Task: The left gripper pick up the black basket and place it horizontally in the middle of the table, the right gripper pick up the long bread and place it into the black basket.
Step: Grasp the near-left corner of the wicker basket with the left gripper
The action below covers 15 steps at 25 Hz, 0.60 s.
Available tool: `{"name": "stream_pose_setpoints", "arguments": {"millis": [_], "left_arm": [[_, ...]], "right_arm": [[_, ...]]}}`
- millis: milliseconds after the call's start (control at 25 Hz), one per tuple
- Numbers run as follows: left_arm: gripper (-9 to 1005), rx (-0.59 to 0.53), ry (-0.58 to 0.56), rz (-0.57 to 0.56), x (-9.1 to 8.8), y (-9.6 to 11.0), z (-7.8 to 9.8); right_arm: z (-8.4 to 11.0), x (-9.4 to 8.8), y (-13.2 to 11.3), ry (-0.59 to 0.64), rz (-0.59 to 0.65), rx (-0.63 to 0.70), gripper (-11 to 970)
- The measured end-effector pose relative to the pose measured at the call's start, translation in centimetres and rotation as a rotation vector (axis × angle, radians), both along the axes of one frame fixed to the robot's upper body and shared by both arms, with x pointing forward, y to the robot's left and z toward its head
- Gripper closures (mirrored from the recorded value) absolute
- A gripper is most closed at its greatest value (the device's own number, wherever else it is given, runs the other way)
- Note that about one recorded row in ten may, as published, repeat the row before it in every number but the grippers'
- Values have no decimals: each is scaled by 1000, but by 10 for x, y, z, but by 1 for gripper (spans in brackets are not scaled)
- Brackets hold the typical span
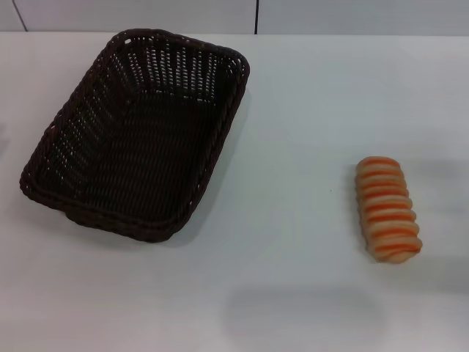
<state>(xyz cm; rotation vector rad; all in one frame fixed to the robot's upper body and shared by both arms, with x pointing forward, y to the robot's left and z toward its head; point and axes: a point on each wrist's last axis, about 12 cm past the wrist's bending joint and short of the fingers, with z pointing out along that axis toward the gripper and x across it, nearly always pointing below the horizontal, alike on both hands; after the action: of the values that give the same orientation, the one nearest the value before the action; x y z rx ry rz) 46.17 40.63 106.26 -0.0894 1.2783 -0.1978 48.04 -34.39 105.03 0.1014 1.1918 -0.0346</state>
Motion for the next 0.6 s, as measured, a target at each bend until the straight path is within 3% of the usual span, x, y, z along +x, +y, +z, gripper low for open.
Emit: {"name": "stream_pose_setpoints", "arguments": {"millis": [600], "left_arm": [[207, -17, -9, -41, -2, -4, 1]], "right_arm": [[0, 0, 2, 2, 13, 0, 266]]}}
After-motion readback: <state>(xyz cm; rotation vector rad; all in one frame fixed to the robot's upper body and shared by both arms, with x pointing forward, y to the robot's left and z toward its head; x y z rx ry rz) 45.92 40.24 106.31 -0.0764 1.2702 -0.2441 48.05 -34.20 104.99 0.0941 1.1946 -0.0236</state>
